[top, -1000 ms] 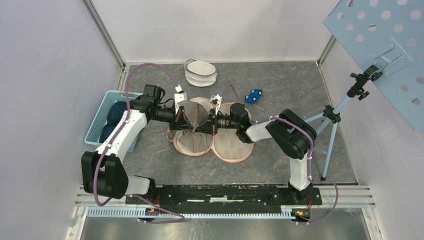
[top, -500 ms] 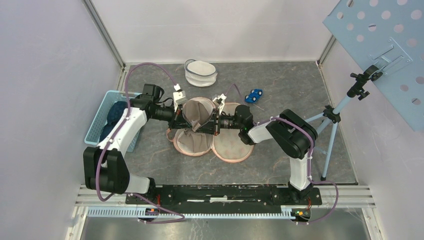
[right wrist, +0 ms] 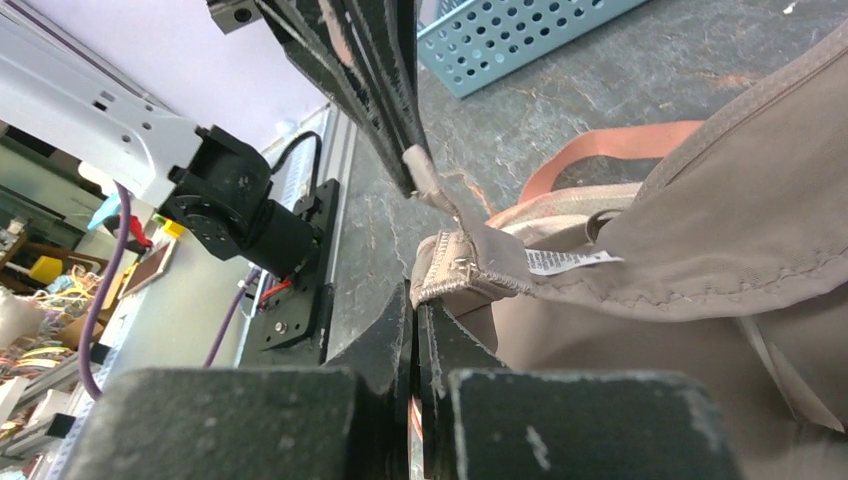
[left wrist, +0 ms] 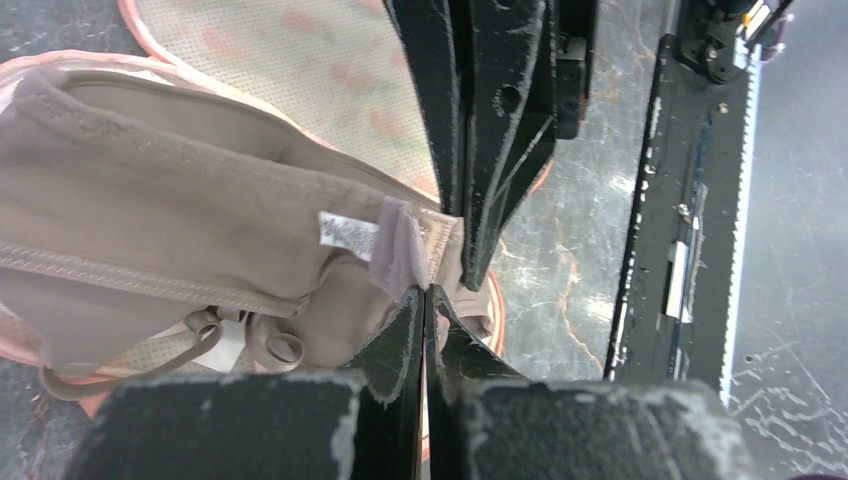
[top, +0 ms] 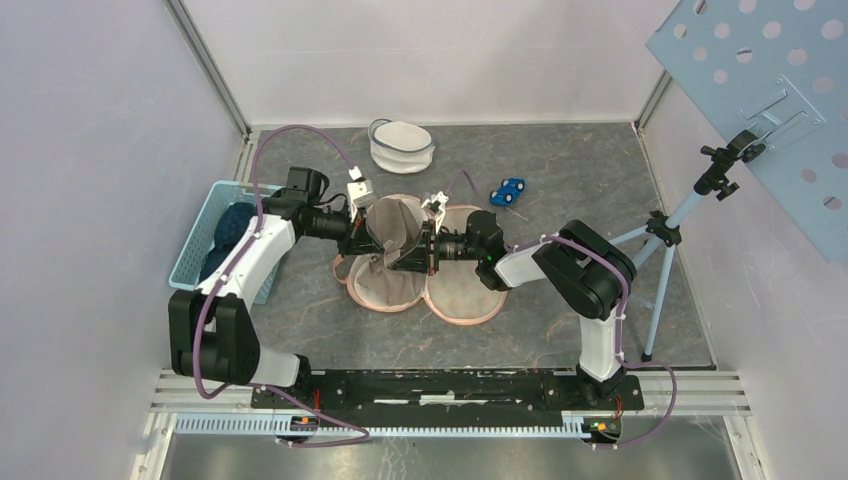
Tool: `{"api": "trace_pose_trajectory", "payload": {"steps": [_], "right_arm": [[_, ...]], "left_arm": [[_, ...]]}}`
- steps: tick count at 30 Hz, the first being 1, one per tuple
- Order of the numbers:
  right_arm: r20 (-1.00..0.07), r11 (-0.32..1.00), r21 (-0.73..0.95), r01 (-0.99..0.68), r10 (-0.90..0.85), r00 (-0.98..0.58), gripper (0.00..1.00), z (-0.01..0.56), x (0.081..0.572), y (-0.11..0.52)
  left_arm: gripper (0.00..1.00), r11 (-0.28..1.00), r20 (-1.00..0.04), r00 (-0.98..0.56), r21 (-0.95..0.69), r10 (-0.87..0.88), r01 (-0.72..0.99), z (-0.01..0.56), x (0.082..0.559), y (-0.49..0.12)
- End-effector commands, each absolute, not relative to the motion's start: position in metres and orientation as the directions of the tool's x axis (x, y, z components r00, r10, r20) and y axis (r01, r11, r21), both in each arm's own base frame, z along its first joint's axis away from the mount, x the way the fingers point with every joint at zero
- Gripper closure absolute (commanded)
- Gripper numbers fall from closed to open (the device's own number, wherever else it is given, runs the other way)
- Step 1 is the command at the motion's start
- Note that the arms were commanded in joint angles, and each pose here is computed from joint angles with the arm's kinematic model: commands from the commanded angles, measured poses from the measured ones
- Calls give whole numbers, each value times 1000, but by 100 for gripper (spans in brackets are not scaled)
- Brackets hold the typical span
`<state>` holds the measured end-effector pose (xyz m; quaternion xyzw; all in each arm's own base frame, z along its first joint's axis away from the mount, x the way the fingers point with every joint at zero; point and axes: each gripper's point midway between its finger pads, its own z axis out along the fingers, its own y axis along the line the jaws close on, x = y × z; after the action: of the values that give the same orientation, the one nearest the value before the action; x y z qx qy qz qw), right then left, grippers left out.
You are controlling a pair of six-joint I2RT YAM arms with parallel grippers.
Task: Unzip the laundry bag and remove the bra
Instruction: Adjust the bra in the laundry bag.
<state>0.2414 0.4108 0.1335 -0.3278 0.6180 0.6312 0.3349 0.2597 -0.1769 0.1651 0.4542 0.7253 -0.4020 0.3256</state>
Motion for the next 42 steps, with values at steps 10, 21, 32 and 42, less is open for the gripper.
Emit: {"api": "trace_pose_trajectory", "payload": {"steps": [10, 21, 32, 42], "right_arm": [[-863, 79, 493, -867, -83, -498, 100, 100, 242, 402], [-866, 93, 481, -872, -103, -489, 100, 94, 246, 403], [-899, 88, 424, -902, -84, -430, 56, 112, 256, 408], [-909, 46, 413, -909, -42, -415, 57, 128, 261, 417]], "left_arm": [[98, 338, -838, -409, -290, 363, 895, 152, 280, -177], [98, 283, -829, -400, -305, 391, 909, 143, 261, -184], [98, 235, -823, -391, -319, 413, 918, 141, 248, -192], [98, 228, -819, -392, -323, 419, 919, 141, 246, -192]]}}
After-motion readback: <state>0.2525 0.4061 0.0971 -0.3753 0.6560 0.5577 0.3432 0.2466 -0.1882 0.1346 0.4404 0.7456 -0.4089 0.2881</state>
